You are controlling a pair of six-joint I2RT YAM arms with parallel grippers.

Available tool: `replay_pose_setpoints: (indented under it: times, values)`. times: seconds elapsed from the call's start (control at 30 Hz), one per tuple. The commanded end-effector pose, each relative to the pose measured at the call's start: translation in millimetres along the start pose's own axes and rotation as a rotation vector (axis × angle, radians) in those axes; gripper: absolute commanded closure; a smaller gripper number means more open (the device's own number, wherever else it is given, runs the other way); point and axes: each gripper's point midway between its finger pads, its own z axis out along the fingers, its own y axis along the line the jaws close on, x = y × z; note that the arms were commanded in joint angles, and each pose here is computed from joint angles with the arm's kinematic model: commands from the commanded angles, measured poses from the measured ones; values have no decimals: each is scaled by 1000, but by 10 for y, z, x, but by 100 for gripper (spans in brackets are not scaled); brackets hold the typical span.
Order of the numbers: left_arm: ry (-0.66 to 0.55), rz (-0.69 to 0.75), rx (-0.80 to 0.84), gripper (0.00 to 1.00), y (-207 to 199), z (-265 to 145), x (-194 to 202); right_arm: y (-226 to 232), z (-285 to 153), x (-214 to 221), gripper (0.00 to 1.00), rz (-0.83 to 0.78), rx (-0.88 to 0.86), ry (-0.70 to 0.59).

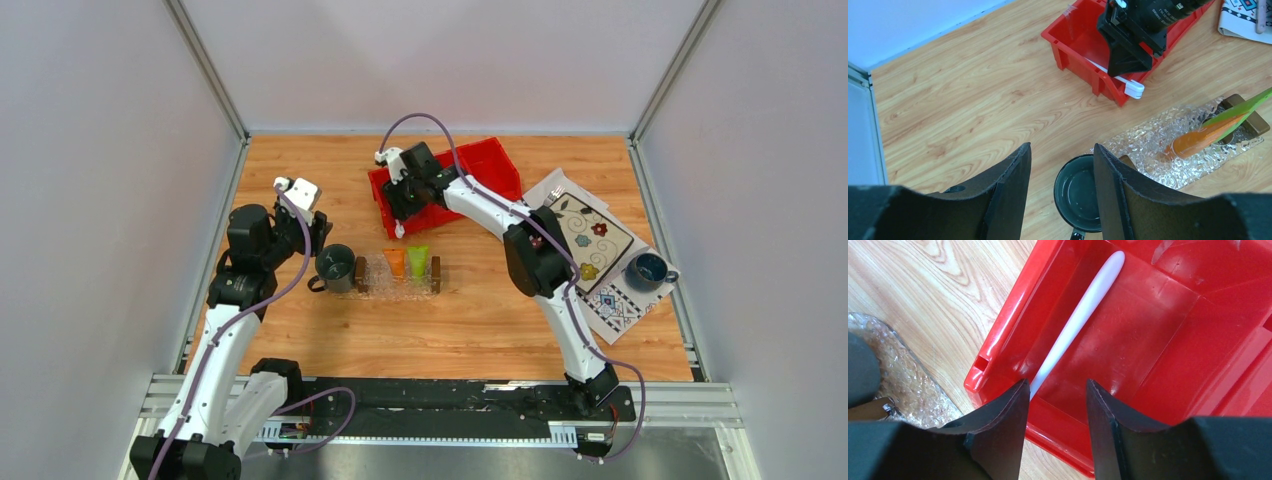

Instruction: Prepare toiletry sets of a toothbrush and toothpaste on the tray

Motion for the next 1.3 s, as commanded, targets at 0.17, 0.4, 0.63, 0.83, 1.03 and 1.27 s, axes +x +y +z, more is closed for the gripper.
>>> replay_pose_setpoints:
  times: [0.17, 0.4, 0.63, 0.83, 1.03, 1.27]
  values:
    - [-26, 8, -10, 43, 36, 3, -59, 3, 147, 70, 51, 14, 7, 24]
    - [-26, 9, -7, 43, 33, 10, -56, -9, 192, 117, 51, 22, 16, 39]
    - [-25, 6, -2, 43, 24, 17, -48, -42, 194, 143, 52, 24, 35, 50]
    - [-27, 9, -3, 43, 23, 14, -45, -55, 144, 1, 62, 25, 45, 22]
    - [-24, 7, -2, 43, 21, 20, -31, -100, 56, -198, 73, 19, 69, -18]
    - [-30, 14, -2, 43, 22, 4, -60, -109, -56, -368, 83, 14, 77, -54]
